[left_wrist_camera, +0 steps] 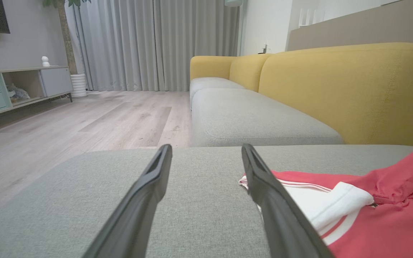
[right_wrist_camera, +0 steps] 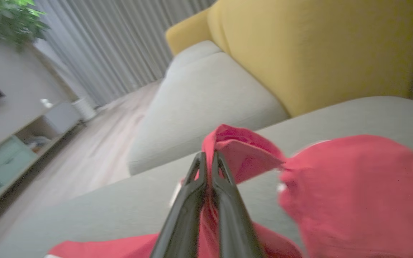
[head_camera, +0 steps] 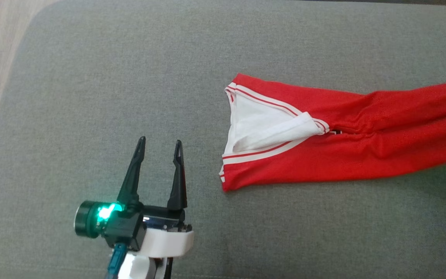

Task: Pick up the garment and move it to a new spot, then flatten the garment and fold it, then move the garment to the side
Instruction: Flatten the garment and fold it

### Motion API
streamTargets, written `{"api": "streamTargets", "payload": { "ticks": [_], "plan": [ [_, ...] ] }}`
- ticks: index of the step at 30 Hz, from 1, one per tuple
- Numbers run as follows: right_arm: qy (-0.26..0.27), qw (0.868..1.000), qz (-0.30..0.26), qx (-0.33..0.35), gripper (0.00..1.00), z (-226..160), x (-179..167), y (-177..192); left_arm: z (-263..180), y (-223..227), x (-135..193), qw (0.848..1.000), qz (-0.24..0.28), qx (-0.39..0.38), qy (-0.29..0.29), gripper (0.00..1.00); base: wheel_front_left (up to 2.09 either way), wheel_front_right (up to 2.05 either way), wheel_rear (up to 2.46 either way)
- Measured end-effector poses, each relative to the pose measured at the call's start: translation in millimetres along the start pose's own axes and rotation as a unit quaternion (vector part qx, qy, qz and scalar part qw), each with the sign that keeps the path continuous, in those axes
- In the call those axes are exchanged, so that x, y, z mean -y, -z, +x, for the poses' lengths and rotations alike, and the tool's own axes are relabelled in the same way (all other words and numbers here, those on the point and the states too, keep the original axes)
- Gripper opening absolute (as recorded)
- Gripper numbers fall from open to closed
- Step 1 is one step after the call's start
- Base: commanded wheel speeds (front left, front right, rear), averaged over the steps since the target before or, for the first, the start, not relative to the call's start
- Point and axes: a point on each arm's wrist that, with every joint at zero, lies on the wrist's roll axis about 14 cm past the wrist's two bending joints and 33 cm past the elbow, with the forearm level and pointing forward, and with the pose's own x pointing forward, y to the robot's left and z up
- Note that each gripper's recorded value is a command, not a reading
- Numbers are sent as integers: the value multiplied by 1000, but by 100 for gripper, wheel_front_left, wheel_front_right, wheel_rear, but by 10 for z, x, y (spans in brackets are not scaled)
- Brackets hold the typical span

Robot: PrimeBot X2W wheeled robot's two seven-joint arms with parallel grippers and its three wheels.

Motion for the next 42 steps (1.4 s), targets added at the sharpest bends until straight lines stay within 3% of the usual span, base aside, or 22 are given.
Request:
{"api": "streamTargets", "payload": {
  "ticks": [5, 11, 20, 21, 22, 23, 27, 30, 33, 34, 35, 39, 42],
  "plan": [
    [-115, 992, 42, 2, 0, 37, -958, 37, -30, -12, 0, 1000, 1, 1, 5, 100, 0, 0, 0],
    [-223, 970, 61, -69, 0, -3, -1877, 517, -78, -16, -86, 1000, 0, -1, -8, 100, 0, 0, 0],
    [-327, 926, 44, -184, 0, -128, -2714, 1316, -206, 48, -337, 999, 8, -16, -50, 100, 0, 0, 0],
    [-337, 919, 46, -200, 11, -171, -2783, 1415, -220, 53, -366, 998, 9, -18, -55, 100, 0, 0, 0],
    [-348, 912, 48, -214, 72, -224, -2861, 1503, -232, 58, -393, 998, 11, -19, -60, 100, 0, 0, 0],
    [-358, 905, 53, -223, 100, -272, -2928, 1563, -242, 64, -413, 998, 11, -20, -63, 100, 0, 0, 0],
    [-372, 899, 77, -218, 100, -345, -3044, 1575, -261, 70, -440, 997, 13, -22, -68, 100, 0, 0, 0],
    [-364, 911, 92, -171, 100, -279, -3013, 1395, -255, 39, -417, 998, 10, -17, -65, 100, 0, 0, 0],
    [-332, 933, 85, -113, 100, -130, -2810, 1165, -237, -1, -364, 998, 5, -10, -57, 100, 0, 0, 0],
    [-306, 948, 66, -64, 100, -41, -2631, 967, -222, -35, -319, 999, 3, -4, -49, 100, 0, 0, 0],
    [-292, 954, 61, -40, 100, -5, -2530, 857, -216, -54, -298, 999, 2, 0, -46, 100, 0, 0, 0],
    [-236, 971, 22, 33, 100, -12, -2052, 562, -207, -118, -250, 999, -1, 10, -36, 100, 0, 0, 0],
    [-187, 982, 6, 35, 100, -160, -1635, 644, -236, -125, -183, 1000, -7, 12, -25, 100, 0, 0, 0]
  ]
}}
